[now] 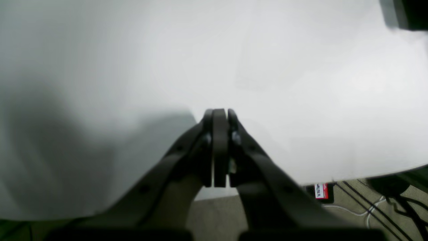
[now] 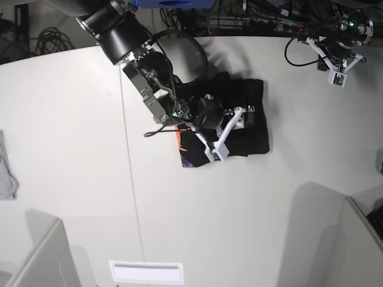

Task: Fold the T-shirt properly
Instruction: 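Release the folded end and move both grippers to the bundle's sides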

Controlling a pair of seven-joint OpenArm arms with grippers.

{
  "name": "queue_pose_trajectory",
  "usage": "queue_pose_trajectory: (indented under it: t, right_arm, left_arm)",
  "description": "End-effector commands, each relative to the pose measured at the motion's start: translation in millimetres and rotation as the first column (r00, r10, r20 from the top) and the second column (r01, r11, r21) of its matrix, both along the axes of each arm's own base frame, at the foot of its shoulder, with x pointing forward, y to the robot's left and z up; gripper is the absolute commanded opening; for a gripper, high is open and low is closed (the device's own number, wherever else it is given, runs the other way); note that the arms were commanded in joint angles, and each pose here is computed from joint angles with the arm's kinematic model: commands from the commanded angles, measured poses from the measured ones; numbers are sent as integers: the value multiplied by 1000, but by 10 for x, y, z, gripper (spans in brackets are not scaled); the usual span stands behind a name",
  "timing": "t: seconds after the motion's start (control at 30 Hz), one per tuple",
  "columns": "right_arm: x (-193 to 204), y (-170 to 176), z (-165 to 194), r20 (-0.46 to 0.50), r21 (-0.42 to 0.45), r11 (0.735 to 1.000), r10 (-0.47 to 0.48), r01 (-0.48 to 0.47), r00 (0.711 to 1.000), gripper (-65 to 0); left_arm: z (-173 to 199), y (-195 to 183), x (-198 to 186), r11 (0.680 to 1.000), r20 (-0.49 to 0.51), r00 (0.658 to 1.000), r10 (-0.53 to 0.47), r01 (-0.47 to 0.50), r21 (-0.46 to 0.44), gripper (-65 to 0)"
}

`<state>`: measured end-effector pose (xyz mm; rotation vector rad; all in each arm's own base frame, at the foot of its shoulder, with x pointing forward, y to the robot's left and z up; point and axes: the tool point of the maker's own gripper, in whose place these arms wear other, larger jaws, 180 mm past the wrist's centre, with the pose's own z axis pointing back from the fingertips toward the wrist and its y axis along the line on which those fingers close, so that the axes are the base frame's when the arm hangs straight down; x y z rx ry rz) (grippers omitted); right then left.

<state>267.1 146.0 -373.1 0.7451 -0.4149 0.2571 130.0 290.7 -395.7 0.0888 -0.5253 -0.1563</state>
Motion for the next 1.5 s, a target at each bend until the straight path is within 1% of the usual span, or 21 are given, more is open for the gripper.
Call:
queue_pose_trajectory:
  t: [0.0,0.2,0.33,0.4,0.43,0.53,0.57,0.6,0.67,0.73,0.83,0.93,0.97,1.07,1.13,1.17,1.2,1.23,1.37,1.43,1.47]
  right_arm:
    - [76,146,192,46,41,999,25,-27,999,-323]
    - [-37,506,194,70,-6,988,155,-155,985,-323]
    - [-166,715,299,137,-50,961,277,-273,951,-324]
    - [-219,789,422,178,-50,951,311,-307,934,-324]
    - [-236,804,471,187,-47,951,308,-305,933,-324]
    - [-234,800,598,206,-30,958,285,-285,936,-326]
    - [-223,757,590,207,-34,960,278,-277,938,-336]
    - [-216,704,562,208,-38,963,270,-268,940,-366]
    - [-137,578,557,212,-35,971,236,-235,948,-486]
    - [-39,423,552,203,-11,984,174,-176,964,-650]
    - [125,93,544,187,41,998,34,-42,982,-650]
    - [311,-356,556,183,82,990,-129,116,975,-650]
    - [356,-519,561,184,86,983,-173,160,968,-650]
    - [389,-976,525,184,75,961,-274,265,944,-650]
    - [378,-1247,502,189,60,946,-323,318,927,-650]
    - [362,-1347,501,197,55,943,-333,329,922,-650]
    - [336,-1427,490,205,48,942,-334,332,920,-650]
    - [311,-1490,484,216,44,944,-328,327,920,-650]
    - [231,-1798,374,221,14,934,-351,357,910,-650]
    - [188,-1904,337,224,9,932,-355,362,908,-650]
    - [162,-1936,321,226,10,933,-354,361,908,-650]
  left_arm:
    - [66,21,36,1000,23,1000,-9,9,8,-650]
    - [68,36,23,1000,21,1000,-5,5,11,-650]
    - [68,52,12,1000,20,1000,-1,1,13,-650]
    - [68,52,12,1000,20,1000,-1,1,13,-650]
    - [68,52,12,1000,20,1000,-1,1,13,-650]
    - [64,32,26,1000,21,1000,-6,5,10,-650]
    - [65,15,36,1000,24,1000,-8,8,6,-650]
    - [65,8,45,1000,27,1000,-6,6,3,-650]
    - [54,-52,41,1000,33,999,1,-1,-13,-650]
    - [63,-76,66,1000,45,999,7,-6,-19,-650]
    - [105,-153,173,999,81,997,10,-8,-35,-650]
    - [141,-264,247,999,103,995,-9,14,-51,-650]
    - [171,-341,331,997,129,992,-17,27,-77,-584]
    - [320,-532,549,975,225,974,12,39,-220,-301]
    - [460,-663,719,949,292,956,36,60,-310,-156]
    - [519,-700,794,939,320,946,47,67,-338,-105]
    - [556,-720,853,934,334,941,51,73,-349,-74]
    - [573,-730,904,934,335,941,48,77,-349,-63]
    - [499,-922,1158,914,288,957,39,82,-398,-66]
    - [431,-959,1263,898,271,960,66,61,-435,-66]
    - [381,-953,1309,887,255,961,106,25,-462,-66]
